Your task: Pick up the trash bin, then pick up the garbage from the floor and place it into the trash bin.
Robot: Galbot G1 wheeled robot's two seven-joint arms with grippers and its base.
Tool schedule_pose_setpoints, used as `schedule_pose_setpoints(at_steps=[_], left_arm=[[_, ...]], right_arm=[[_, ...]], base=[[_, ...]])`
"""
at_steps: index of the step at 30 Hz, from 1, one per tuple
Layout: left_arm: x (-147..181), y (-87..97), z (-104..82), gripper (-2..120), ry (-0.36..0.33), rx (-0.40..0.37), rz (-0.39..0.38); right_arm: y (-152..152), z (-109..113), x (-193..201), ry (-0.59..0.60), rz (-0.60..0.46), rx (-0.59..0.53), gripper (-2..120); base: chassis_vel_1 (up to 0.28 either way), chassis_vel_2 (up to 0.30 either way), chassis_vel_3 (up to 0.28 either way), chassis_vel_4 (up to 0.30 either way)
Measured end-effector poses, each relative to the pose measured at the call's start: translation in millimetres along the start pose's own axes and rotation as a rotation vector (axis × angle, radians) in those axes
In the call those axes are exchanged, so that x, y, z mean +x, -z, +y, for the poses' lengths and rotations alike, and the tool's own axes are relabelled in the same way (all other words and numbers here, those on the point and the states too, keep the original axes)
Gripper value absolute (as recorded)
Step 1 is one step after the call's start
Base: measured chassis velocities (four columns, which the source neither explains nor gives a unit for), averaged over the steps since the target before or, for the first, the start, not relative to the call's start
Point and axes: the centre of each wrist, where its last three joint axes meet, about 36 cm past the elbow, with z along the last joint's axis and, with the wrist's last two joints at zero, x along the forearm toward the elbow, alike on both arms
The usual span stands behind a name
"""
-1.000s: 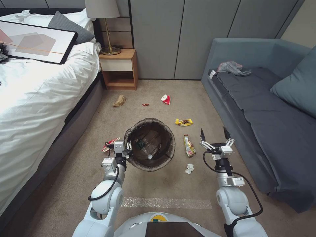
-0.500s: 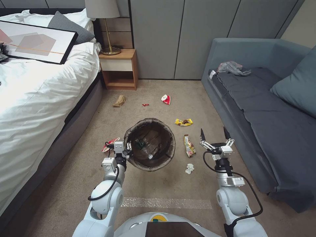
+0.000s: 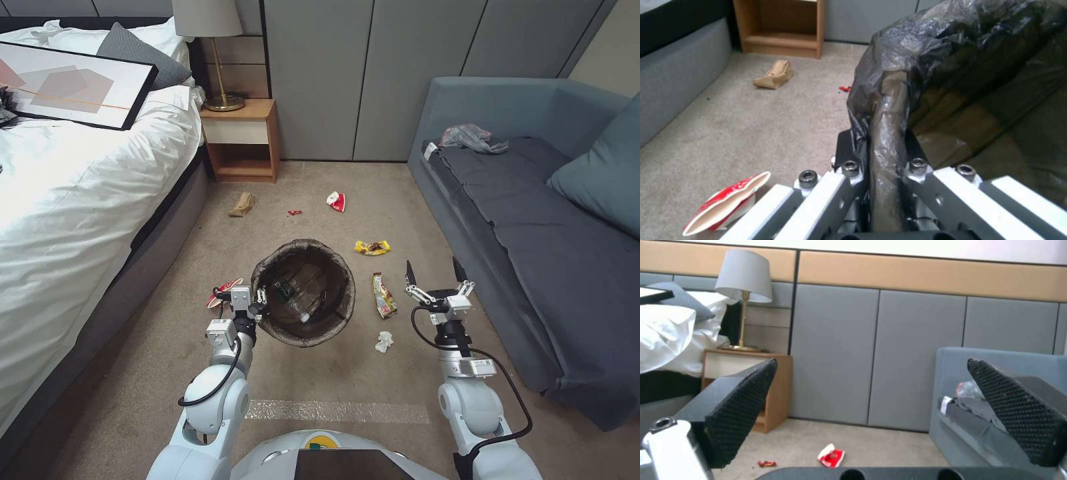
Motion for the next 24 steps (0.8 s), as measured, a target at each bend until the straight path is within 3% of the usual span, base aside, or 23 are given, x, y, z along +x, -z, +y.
schedule_pose_setpoints(at_steps=[7, 13, 18, 24], left_arm=[[0.0, 0.0, 0.0, 3, 0.000, 0.000, 0.000], [0.0, 0.0, 0.0, 3, 0.000, 0.000, 0.000], [0.0, 0.0, 0.0, 3, 0.000, 0.000, 0.000], [0.0, 0.0, 0.0, 3, 0.000, 0.000, 0.000]], right_arm=[[0.1, -0.1, -1.6, -0.001, 0.019, -0.003, 100], [1.4, 0.8, -16.4, -0.008, 0.155, -0.023, 100], [1.8, 0.7, -18.6, -0.006, 0.179, -0.023, 100], [6.2, -0.4, -35.9, 0.001, 0.305, -0.016, 100]], base=[[0.000, 0.000, 0.000, 0.000], [0.000, 0.000, 0.000, 0.000], [0.000, 0.000, 0.000, 0.000], [0.000, 0.000, 0.000, 0.000]])
